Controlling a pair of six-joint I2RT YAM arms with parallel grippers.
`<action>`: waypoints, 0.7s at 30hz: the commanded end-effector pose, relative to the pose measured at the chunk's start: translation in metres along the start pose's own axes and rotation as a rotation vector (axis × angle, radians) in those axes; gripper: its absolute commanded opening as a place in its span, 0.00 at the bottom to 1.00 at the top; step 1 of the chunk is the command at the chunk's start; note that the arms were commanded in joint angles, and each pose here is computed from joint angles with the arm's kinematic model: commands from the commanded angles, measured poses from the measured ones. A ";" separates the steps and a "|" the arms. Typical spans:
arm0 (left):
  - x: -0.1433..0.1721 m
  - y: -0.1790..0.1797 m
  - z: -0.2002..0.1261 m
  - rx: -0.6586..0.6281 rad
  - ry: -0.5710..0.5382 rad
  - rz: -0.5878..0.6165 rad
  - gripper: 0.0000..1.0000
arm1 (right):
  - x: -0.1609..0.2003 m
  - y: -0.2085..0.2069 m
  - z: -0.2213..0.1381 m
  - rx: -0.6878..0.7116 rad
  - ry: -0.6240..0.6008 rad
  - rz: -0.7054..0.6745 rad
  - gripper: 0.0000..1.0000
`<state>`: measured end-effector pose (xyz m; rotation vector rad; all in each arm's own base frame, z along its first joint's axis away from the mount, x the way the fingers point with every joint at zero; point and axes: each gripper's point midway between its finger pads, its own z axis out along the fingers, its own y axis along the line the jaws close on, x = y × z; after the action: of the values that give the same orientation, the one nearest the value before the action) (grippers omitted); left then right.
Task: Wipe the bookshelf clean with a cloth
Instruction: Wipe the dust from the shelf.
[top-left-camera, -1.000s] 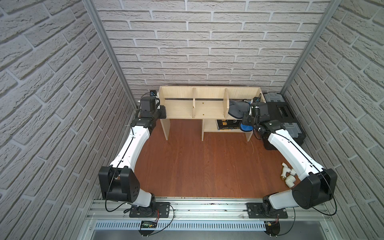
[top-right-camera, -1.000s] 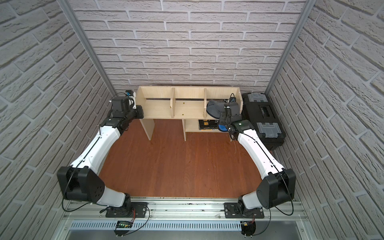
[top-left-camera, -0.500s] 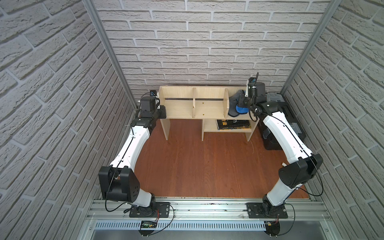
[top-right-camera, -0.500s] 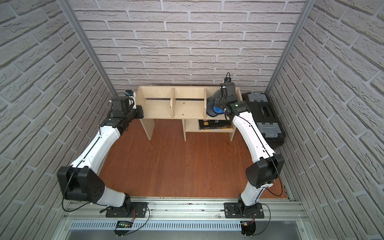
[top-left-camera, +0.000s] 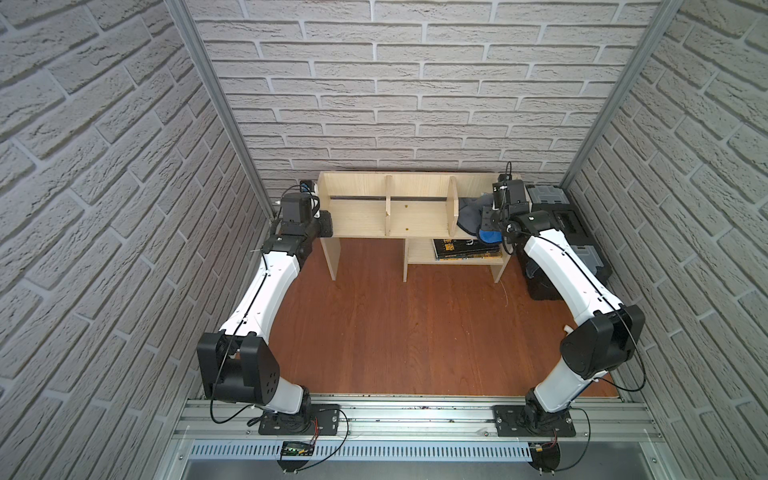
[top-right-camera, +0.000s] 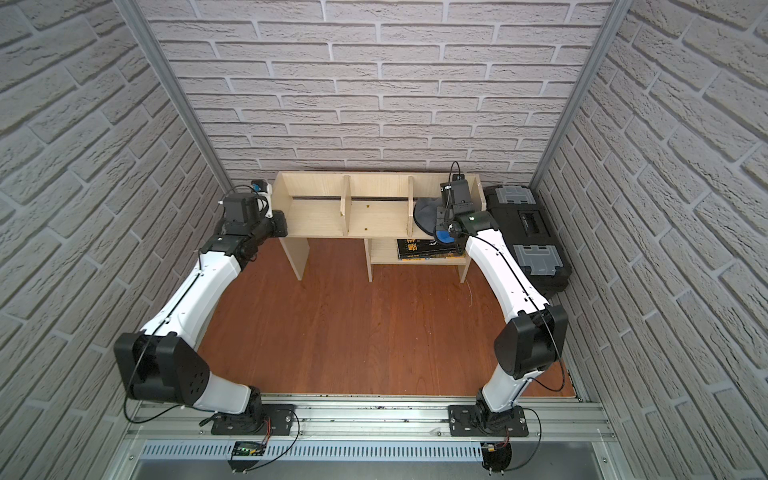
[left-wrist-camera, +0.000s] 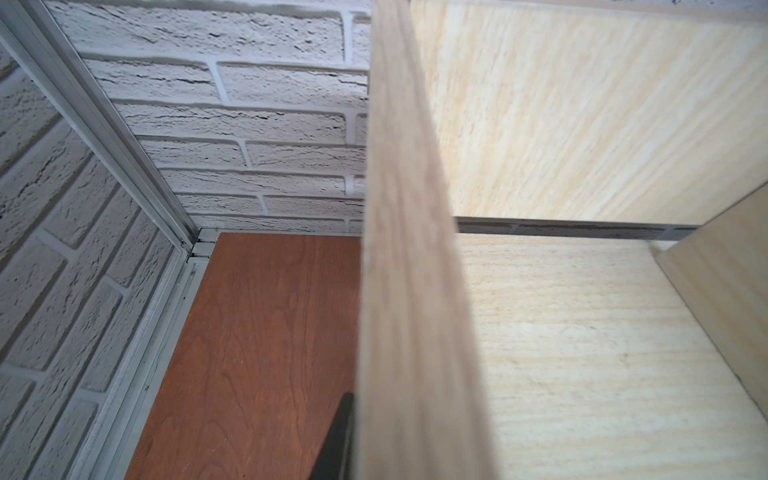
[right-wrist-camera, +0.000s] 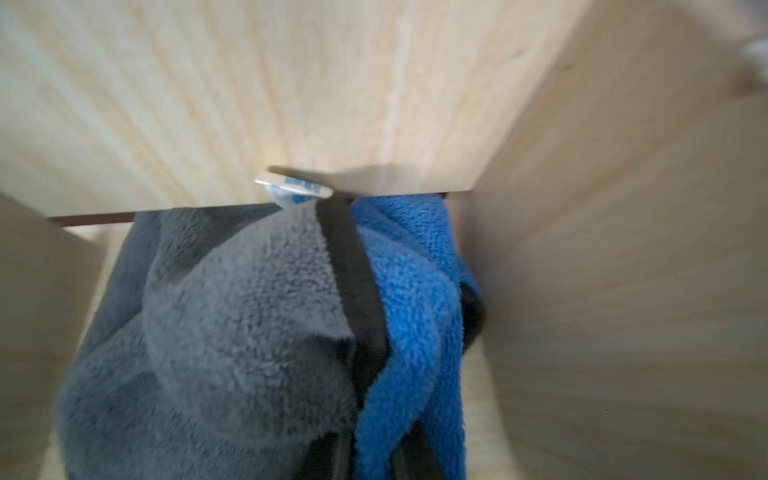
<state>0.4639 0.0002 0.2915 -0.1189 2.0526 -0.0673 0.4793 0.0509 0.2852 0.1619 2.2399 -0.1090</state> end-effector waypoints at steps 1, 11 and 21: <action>0.024 -0.004 0.004 0.044 0.077 -0.125 0.00 | 0.001 0.055 0.001 -0.290 0.014 0.067 0.03; 0.022 -0.006 0.003 0.050 0.076 -0.127 0.00 | -0.069 0.040 -0.118 -0.271 -0.259 0.083 0.03; 0.020 -0.009 0.001 0.056 0.068 -0.123 0.00 | -0.077 0.138 -0.199 -0.470 -0.403 -0.034 0.03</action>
<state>0.4639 -0.0006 0.2915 -0.1173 2.0527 -0.0676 0.3724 0.1889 0.4941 -0.1257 1.7629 0.3924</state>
